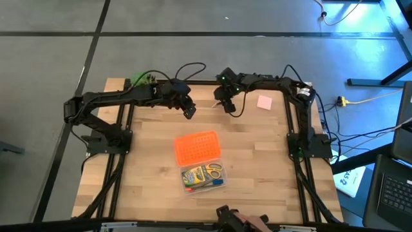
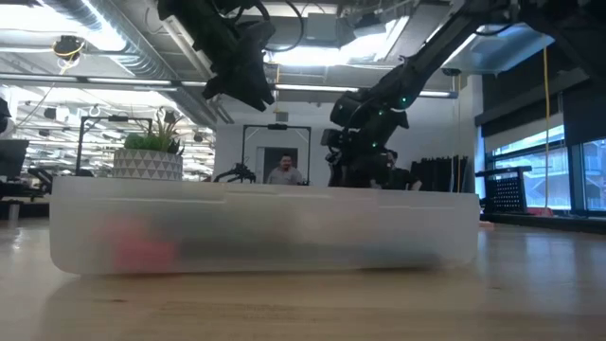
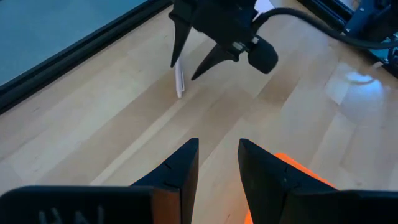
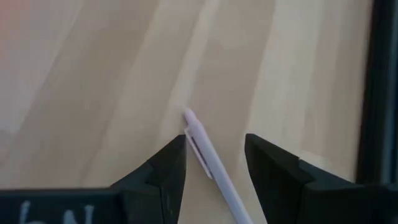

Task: Pack school essentials
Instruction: Put the pink pen into the orange supply box

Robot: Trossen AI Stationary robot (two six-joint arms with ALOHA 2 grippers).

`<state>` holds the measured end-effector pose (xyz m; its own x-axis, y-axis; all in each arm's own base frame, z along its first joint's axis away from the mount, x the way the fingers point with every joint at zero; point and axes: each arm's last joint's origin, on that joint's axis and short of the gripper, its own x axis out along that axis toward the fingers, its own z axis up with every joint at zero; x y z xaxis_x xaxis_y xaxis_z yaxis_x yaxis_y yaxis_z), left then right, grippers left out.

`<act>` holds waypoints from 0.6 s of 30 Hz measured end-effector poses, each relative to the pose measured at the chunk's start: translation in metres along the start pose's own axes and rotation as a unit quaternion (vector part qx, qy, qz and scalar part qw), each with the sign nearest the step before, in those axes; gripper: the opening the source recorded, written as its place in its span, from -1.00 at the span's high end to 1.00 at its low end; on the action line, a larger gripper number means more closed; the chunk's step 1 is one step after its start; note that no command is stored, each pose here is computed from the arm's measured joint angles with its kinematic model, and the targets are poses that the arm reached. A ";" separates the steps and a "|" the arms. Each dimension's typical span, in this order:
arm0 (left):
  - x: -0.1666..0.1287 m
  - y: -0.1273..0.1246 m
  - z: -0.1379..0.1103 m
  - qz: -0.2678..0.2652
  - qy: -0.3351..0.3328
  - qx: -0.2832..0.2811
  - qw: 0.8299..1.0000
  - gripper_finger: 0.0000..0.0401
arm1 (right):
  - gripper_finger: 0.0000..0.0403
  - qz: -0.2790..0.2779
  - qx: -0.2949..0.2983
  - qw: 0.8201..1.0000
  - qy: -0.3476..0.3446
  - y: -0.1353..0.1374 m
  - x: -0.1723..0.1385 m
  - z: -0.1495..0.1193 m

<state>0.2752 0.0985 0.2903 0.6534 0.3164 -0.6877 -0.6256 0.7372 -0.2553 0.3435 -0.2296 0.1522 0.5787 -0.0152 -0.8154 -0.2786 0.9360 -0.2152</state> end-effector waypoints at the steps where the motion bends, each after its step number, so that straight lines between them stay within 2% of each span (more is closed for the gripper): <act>1: 0.000 0.000 0.000 0.000 0.000 0.000 1.000 0.47 | 0.17 0.002 0.001 1.000 0.003 0.000 0.002 -0.001; 9: 0.000 0.000 0.000 0.000 0.000 0.000 1.000 0.47 | 0.17 0.012 0.008 1.000 0.021 0.002 0.020 -0.012; 18: 0.000 0.000 0.000 0.000 0.000 0.000 1.000 0.47 | 0.17 0.020 -0.010 0.999 0.024 0.003 0.024 -0.014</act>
<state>0.2752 0.0985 0.2903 0.6534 0.3164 -0.6877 -0.6255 0.7374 -0.2550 0.3458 -0.2320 0.1238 0.5287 0.0044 -0.8488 -0.3164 0.9290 -0.1922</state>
